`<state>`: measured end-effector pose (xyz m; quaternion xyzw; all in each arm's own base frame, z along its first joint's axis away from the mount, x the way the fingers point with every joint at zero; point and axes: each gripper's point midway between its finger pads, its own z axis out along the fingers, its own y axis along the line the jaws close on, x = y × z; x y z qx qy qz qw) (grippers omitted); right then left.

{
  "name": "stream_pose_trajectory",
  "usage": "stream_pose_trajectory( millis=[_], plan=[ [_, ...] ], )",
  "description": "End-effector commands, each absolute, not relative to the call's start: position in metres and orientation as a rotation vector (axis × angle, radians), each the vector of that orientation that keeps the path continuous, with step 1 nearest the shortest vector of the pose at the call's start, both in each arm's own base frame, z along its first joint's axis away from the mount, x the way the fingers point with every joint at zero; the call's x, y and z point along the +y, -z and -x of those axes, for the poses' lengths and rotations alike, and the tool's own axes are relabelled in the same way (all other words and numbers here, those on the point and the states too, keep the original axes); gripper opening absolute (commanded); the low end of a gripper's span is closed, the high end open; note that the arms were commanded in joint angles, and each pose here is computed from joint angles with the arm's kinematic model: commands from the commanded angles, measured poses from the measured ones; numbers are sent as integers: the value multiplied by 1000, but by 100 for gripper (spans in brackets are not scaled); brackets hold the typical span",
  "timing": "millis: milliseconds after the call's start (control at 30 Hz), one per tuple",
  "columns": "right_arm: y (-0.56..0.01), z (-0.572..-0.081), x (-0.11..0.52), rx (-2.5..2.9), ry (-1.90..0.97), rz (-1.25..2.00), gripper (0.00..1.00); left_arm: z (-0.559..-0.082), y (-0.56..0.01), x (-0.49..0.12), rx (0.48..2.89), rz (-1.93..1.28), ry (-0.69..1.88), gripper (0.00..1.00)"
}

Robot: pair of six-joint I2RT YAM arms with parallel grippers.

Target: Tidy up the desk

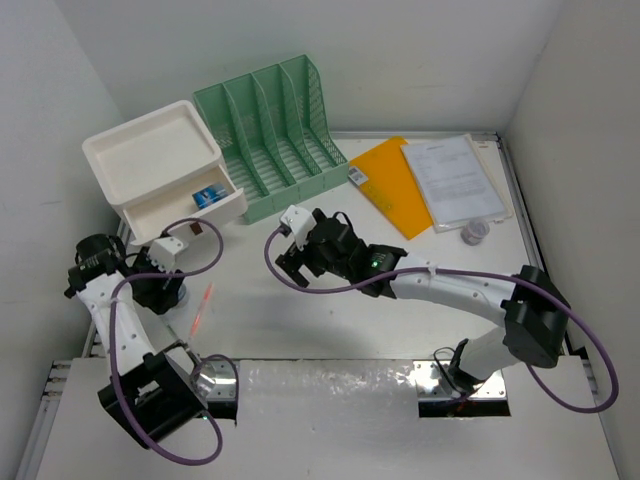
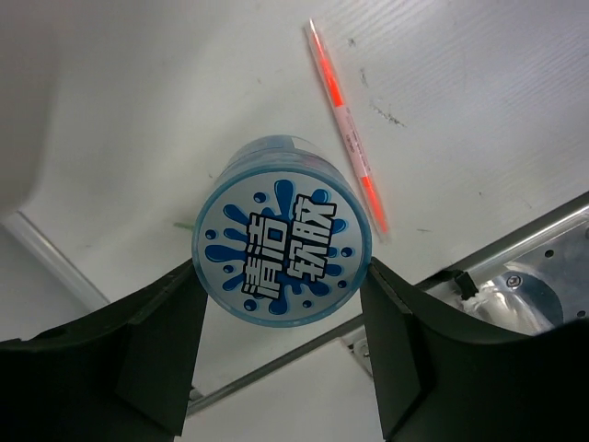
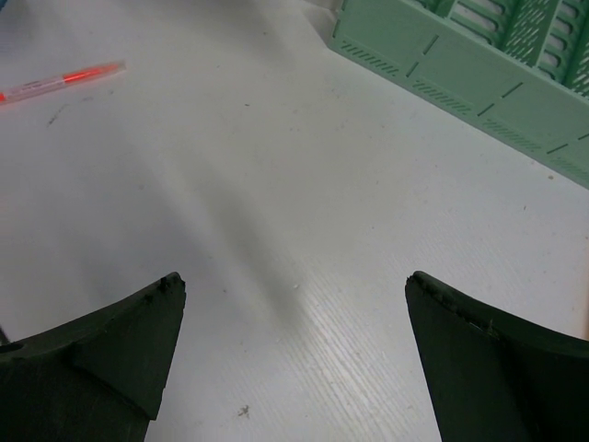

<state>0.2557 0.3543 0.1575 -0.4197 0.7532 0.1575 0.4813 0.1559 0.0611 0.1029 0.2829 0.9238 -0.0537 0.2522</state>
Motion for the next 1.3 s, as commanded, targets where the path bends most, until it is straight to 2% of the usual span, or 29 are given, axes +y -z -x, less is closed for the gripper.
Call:
stream_pose_trajectory(
  millis=[0, 133, 233, 333, 533, 733, 967, 1267],
  plan=[
    [-195, -255, 370, 1842, -499, 962, 99, -157, -135, 37, 2382, -871, 232, 0],
    [-205, -253, 383, 1931, -660, 880, 99, -173, -156, 27, 2250, -905, 223, 0],
    [-221, -250, 399, 1955, -810, 783, 99, -185, -171, 9, 2171, -924, 316, 0],
    [-234, -258, 406, 1959, -821, 724, 99, -195, -192, -22, 2039, -960, 446, 0],
    [-249, -267, 411, 1922, -845, 626, 99, -195, -248, -66, 1742, -1023, 527, 0],
    [-291, -259, 437, 1774, -1089, 559, 99, -188, -268, -84, 1526, -1093, 504, 0],
    [-295, -241, 471, 1730, -1327, 604, 99, -194, -264, -84, 1517, -1067, 525, 0],
    [-274, -230, 494, 1790, -1375, 661, 99, -207, -269, -76, 1529, -1039, 471, 0]
  ],
)
